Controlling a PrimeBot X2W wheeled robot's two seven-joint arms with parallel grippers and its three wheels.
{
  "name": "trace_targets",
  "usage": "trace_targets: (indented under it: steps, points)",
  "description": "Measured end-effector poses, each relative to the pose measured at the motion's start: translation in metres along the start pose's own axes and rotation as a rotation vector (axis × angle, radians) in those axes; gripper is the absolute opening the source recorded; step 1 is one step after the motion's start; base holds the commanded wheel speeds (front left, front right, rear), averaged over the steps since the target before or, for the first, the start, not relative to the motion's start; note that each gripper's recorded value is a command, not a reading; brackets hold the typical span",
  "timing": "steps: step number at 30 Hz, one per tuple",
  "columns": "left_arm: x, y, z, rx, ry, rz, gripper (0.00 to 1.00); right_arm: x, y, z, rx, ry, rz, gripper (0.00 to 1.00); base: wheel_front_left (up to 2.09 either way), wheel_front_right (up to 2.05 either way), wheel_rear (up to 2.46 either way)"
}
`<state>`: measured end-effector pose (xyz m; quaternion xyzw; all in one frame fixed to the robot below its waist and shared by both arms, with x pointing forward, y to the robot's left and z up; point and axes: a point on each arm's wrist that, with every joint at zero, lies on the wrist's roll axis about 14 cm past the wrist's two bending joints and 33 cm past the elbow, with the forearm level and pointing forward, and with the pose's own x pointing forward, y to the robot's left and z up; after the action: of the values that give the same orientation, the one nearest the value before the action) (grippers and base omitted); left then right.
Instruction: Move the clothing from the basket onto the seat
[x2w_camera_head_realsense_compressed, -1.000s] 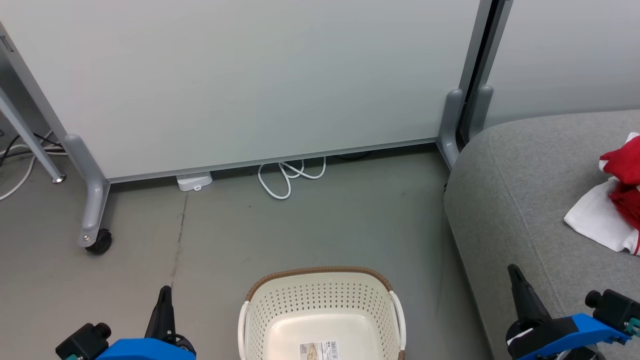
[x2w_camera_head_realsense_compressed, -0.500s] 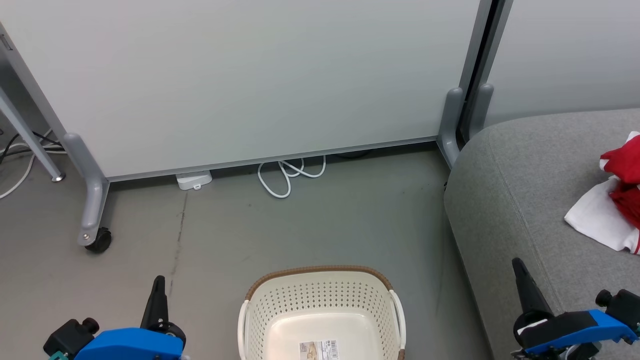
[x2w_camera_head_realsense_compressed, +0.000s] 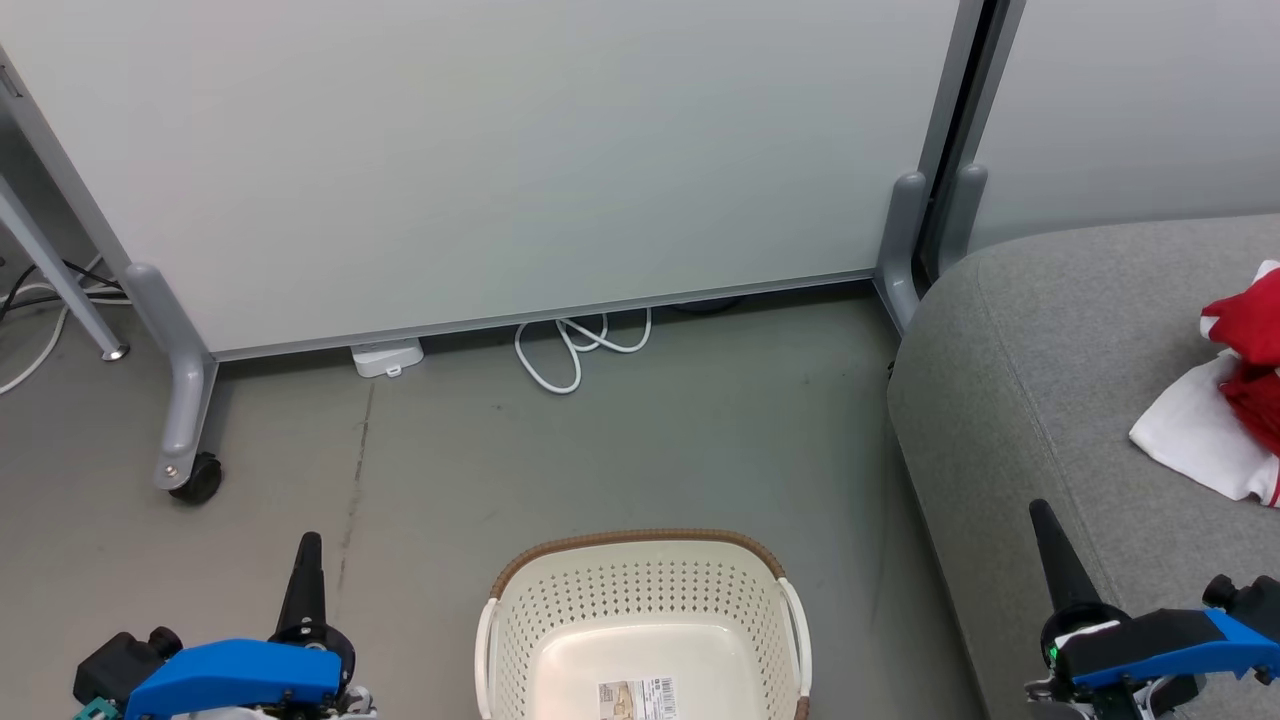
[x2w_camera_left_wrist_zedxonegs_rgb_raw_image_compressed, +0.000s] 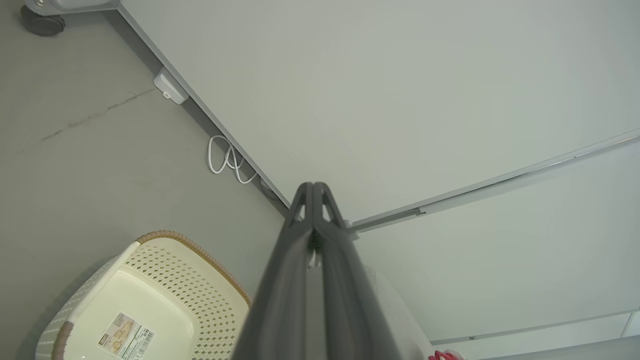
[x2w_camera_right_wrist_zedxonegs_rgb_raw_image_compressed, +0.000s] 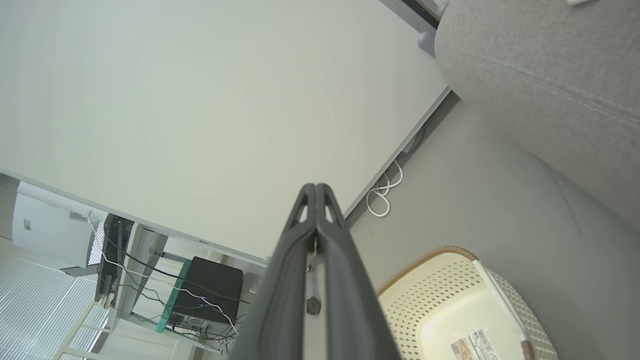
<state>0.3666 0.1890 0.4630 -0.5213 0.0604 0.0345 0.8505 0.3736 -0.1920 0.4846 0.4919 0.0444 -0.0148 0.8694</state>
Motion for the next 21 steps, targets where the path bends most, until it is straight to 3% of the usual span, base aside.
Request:
trace_targets:
  steps: [21]
  points:
    - [0.006, -0.012, 0.011, -0.185, -0.016, -0.036, 0.0, 0.005, 0.005, 0.007, 0.213, -0.021, 0.024, 0.0, 0.0, 0.0, 0.0]
